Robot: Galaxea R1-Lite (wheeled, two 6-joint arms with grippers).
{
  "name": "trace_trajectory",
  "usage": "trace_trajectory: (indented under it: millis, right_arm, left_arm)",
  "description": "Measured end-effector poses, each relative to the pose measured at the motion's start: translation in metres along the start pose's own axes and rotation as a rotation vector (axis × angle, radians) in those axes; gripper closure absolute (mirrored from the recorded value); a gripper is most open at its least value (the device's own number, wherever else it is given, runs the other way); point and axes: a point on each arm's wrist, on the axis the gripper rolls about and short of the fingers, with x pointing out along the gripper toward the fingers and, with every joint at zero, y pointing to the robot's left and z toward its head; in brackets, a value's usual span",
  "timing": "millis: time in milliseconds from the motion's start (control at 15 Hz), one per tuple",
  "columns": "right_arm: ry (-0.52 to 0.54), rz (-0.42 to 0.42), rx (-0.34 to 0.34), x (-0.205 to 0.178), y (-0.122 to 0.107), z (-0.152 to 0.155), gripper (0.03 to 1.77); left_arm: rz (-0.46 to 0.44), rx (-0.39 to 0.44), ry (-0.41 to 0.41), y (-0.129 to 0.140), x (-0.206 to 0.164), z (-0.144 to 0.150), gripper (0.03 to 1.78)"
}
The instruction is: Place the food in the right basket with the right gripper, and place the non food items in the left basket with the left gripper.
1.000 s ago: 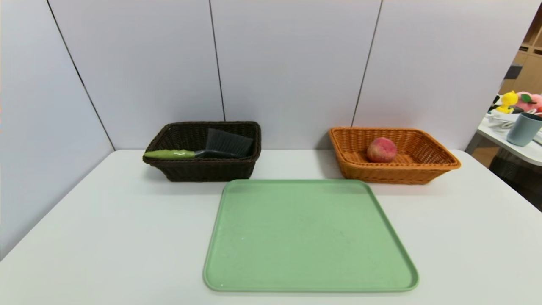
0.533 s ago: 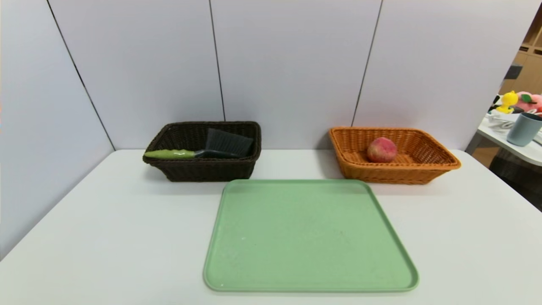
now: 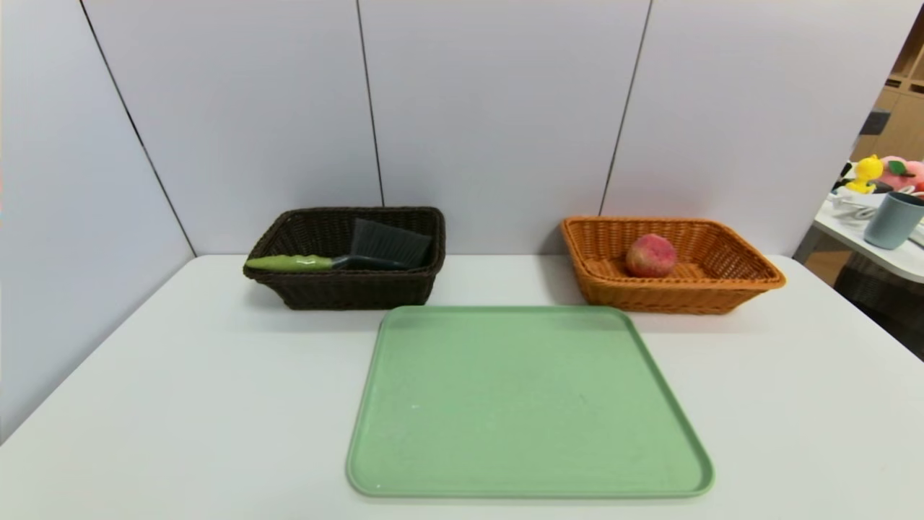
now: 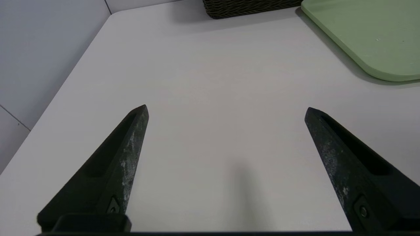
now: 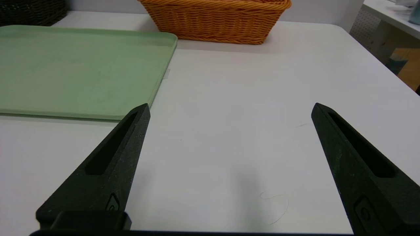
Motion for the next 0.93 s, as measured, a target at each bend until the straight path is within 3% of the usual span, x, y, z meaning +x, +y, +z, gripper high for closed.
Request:
trace_trajectory:
  millis: [933]
  right_arm:
    - [0.0, 0.0, 0.003, 0.0, 0.0, 0.0, 0.1]
  left_arm:
    - [-0.001, 0.0, 0.0, 0.0, 0.0, 0.0, 0.12]
